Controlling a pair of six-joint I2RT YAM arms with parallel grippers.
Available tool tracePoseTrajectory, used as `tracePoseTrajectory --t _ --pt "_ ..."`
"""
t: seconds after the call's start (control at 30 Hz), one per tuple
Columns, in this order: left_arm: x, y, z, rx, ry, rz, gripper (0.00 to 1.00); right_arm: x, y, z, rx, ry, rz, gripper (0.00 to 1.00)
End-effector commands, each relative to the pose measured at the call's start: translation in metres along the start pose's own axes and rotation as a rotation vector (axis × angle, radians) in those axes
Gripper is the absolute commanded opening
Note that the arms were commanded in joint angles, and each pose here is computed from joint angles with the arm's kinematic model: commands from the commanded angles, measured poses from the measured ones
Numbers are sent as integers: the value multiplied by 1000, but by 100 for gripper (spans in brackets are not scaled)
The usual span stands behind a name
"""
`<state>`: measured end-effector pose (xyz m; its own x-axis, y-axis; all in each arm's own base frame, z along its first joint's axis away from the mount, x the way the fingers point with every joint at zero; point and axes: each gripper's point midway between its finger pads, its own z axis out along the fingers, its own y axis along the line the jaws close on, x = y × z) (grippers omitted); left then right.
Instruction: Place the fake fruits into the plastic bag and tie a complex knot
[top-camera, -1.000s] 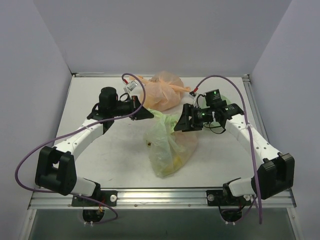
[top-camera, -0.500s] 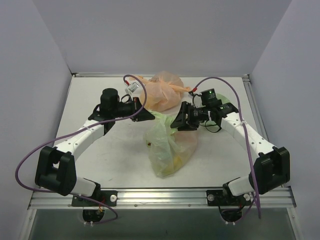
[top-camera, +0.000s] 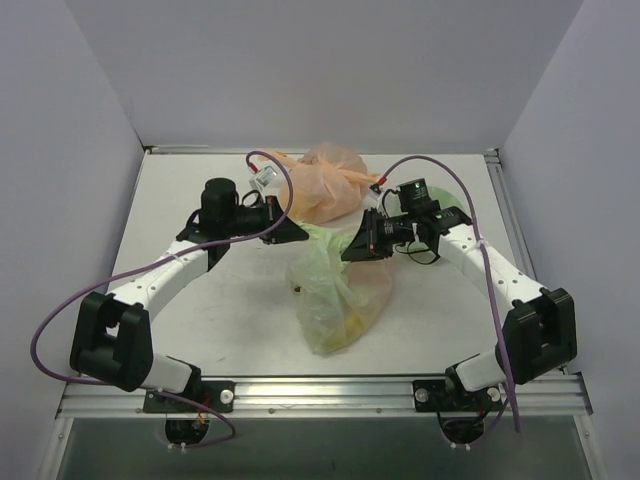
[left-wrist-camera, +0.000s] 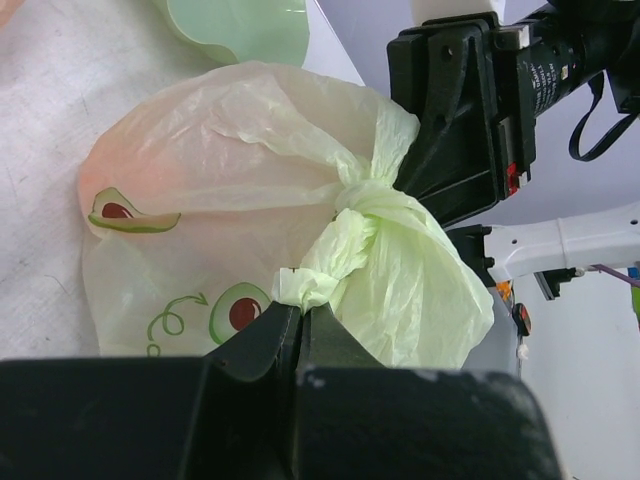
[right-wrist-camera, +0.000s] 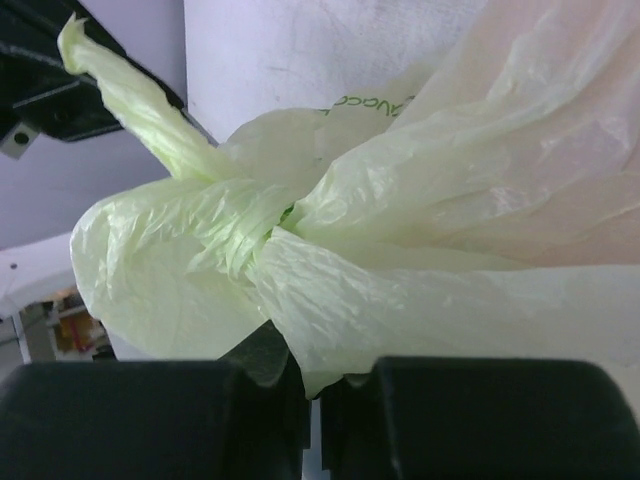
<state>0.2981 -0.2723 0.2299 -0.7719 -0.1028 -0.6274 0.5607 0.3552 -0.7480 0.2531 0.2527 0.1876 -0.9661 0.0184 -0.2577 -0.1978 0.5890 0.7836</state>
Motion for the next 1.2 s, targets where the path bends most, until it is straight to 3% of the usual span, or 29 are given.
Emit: tracePoseTrajectory --t 0.0,0.13,0.23,0.33,0.57,0.6,0.63,0.7,0.73,0.93,1.07,1.13,1.17 --pt "-16 -1 -9 -17 -51 61 0 4 7 -15 -96 -12 -147 0" --pt "-16 15 -14 -52 -54 45 0 -17 24 -34 -289 -160 -426 0" --pt "-12 20 -13 -62 -40 41 0 -23 36 -40 -379 -195 -592 0" --pt "-9 28 -12 -91 -25 50 0 -38 50 -41 -431 -236 -657 0" --pt "9 48 -18 -179 29 43 0 -44 79 -46 -595 -226 -494 0" --pt "10 52 -19 -195 33 59 0 -40 87 -50 -631 -191 -385 0" --pt "14 60 -22 -241 43 54 0 -39 100 -58 -687 -218 -463 0" --pt "17 74 -29 -301 52 68 0 -32 107 -61 -735 -180 -395 0" --pt "20 81 -34 -332 55 58 0 -27 111 -66 -761 -175 -451 0" --pt "19 107 -60 -455 39 83 0 -25 95 -64 -747 -140 -424 0" --pt "15 95 -57 -370 28 111 0 -28 101 -64 -779 -127 -393 0" --pt "7 79 -52 -285 -1 148 0 -28 112 -71 -823 -142 -458 0" --pt "5 75 -51 -266 -6 154 0 -31 110 -67 -826 -109 -398 0"
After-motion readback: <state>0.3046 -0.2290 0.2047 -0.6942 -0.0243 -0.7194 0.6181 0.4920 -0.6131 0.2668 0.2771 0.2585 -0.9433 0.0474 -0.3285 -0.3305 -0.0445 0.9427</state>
